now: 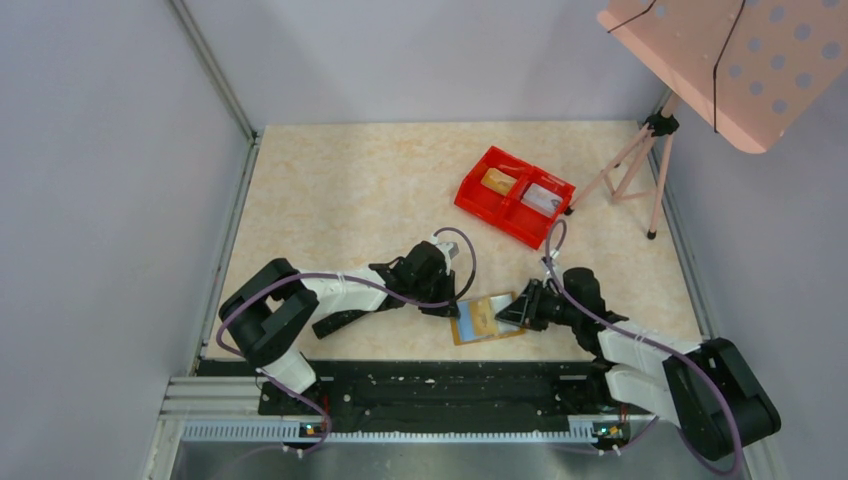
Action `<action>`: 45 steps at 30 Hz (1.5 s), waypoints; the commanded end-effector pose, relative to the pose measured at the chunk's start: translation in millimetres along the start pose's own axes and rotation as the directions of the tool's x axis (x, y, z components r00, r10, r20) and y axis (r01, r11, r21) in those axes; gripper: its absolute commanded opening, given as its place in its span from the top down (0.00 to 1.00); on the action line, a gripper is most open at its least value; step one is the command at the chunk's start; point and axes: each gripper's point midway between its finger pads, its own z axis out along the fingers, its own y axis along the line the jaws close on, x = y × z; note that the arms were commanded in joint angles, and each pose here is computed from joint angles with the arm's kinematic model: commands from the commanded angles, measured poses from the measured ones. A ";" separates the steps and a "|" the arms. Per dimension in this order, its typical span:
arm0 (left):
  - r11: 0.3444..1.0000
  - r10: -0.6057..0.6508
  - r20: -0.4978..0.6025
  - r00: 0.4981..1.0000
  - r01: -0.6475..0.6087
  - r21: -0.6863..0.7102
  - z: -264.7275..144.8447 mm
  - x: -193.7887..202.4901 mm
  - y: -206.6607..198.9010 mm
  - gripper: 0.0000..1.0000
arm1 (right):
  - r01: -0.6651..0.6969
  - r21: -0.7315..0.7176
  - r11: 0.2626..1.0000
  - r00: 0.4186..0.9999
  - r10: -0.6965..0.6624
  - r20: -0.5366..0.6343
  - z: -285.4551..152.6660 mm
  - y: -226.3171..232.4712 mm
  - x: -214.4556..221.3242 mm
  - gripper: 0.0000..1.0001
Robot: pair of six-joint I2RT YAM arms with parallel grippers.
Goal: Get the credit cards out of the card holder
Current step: Remove the credit card from the card holder.
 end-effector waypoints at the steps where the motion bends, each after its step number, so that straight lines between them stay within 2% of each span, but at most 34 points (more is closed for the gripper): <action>1: 0.999 -0.005 -0.031 0.999 0.003 -0.045 6.9 9.8 13.4 0.84 | 0.040 -0.008 0.999 0.997 -0.040 0.073 0.3 7.2 -18.7 0.76; 12: 0.999 -0.008 -0.036 0.999 0.006 -0.039 8.6 10.8 13.2 0.84 | 0.057 0.023 0.998 0.997 -0.058 0.049 7.4 2.8 -12.9 0.76; 27: 0.999 -0.020 -0.043 0.999 0.018 -0.040 9.7 14.6 15.2 0.84 | 0.059 -0.013 0.998 0.998 -0.059 0.007 17.0 4.9 -4.2 0.77; 29: 0.999 -0.020 -0.044 0.999 0.019 -0.041 10.1 15.0 15.7 0.84 | 0.056 -0.023 0.998 0.998 -0.056 0.006 17.5 6.3 -4.2 0.81; 32: 0.999 -0.028 -0.041 0.999 0.027 -0.042 9.7 14.6 15.4 0.84 | 0.071 -0.041 0.997 0.997 -0.071 0.007 16.9 10.9 -5.4 1.00; 45: 0.999 -0.028 -0.057 0.998 0.027 -0.027 5.9 11.1 6.5 0.83 | 0.193 0.139 0.971 0.975 -0.205 0.081 -21.4 20.3 -38.7 1.00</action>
